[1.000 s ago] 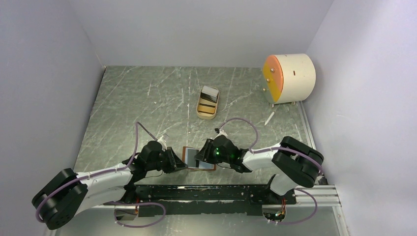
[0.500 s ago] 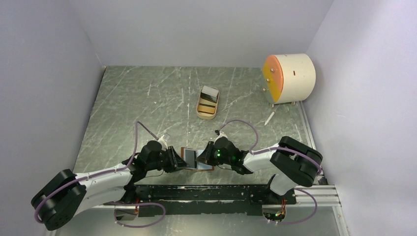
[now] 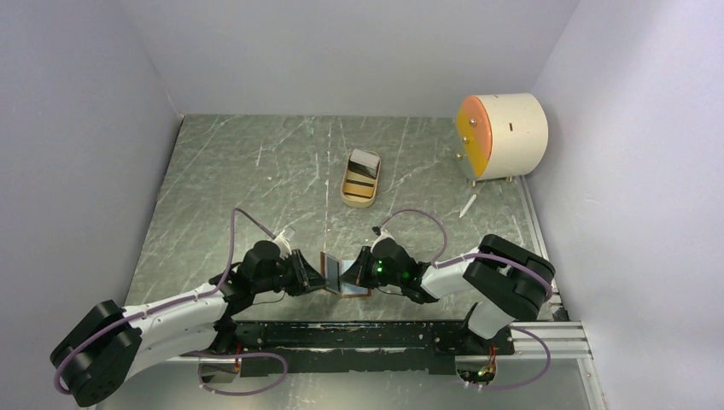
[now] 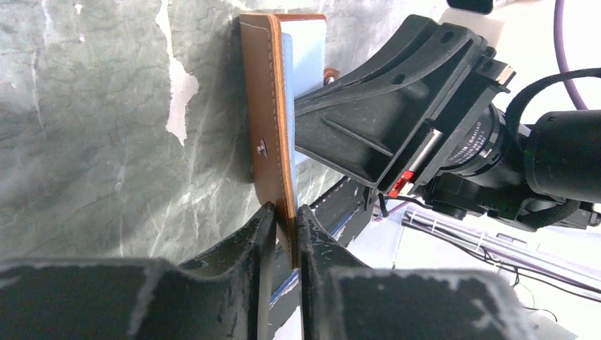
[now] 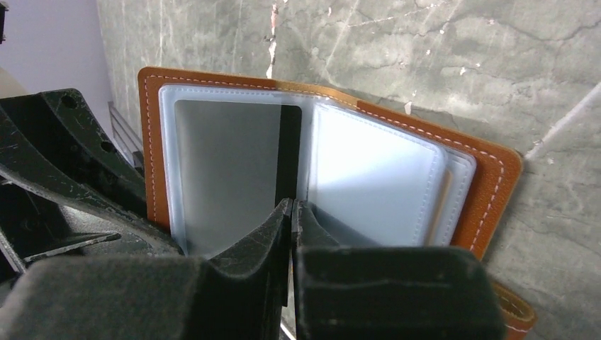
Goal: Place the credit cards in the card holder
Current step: Insert the credit card into the card holder.
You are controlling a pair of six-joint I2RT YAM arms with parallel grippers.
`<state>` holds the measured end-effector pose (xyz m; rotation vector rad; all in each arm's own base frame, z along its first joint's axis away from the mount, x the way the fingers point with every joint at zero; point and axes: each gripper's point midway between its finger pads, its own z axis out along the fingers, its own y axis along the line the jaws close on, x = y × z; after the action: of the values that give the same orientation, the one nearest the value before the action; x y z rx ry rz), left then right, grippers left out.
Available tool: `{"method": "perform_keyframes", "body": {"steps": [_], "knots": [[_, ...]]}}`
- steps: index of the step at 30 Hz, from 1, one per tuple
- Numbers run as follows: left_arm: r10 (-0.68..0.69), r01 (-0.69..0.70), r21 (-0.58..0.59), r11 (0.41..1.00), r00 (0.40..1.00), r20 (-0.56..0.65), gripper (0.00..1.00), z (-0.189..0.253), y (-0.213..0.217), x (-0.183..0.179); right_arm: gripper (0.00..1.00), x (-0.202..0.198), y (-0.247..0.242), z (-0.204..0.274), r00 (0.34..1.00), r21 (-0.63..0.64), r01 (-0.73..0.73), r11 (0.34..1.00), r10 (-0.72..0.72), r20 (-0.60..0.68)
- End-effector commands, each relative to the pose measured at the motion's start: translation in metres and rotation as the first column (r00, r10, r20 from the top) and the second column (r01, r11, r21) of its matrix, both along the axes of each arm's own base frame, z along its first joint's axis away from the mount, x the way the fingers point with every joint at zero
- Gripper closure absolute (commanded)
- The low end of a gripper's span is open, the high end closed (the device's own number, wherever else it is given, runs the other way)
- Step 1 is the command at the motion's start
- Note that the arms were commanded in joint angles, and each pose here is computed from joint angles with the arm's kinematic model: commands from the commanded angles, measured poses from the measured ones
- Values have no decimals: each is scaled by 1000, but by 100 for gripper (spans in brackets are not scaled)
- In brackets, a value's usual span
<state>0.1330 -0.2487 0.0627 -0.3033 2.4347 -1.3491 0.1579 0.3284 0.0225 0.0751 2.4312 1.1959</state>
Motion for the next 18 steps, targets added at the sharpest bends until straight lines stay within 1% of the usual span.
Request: {"method": "perform_keyframes", "body": {"steps": [1,4,7,10,11,13,15,18], "knots": [[-13,13,-26,1000,1000,3,81,10,-7,4,94,-2,-7,-10,1000,-25,-4,1000,4,-5],[-21,21,-10,1000,1000,9,90,10,-8,5,94,0,-8,-8,1000,-32,-2,1000,2,8],[-40,42,-46,998,998,45,91,18,-12,5,91,1,-11,-10,1000,-46,7,999,-7,13],[-52,58,-67,996,995,82,91,24,-13,4,90,-2,-13,-13,1000,-50,6,999,-6,5],[-51,57,-62,996,995,88,88,24,-12,5,90,-2,-13,-15,1000,-52,5,999,-5,6],[-28,31,-32,999,996,81,75,19,-7,7,91,-3,-15,-16,1000,-55,3,998,-3,4],[-7,8,-15,1000,997,76,70,17,-4,10,91,-3,-16,-15,1000,-57,5,998,-5,10],[3,-3,-3,1000,998,70,66,17,-3,16,91,-2,-17,-14,1000,-68,1,998,1,22]]}}
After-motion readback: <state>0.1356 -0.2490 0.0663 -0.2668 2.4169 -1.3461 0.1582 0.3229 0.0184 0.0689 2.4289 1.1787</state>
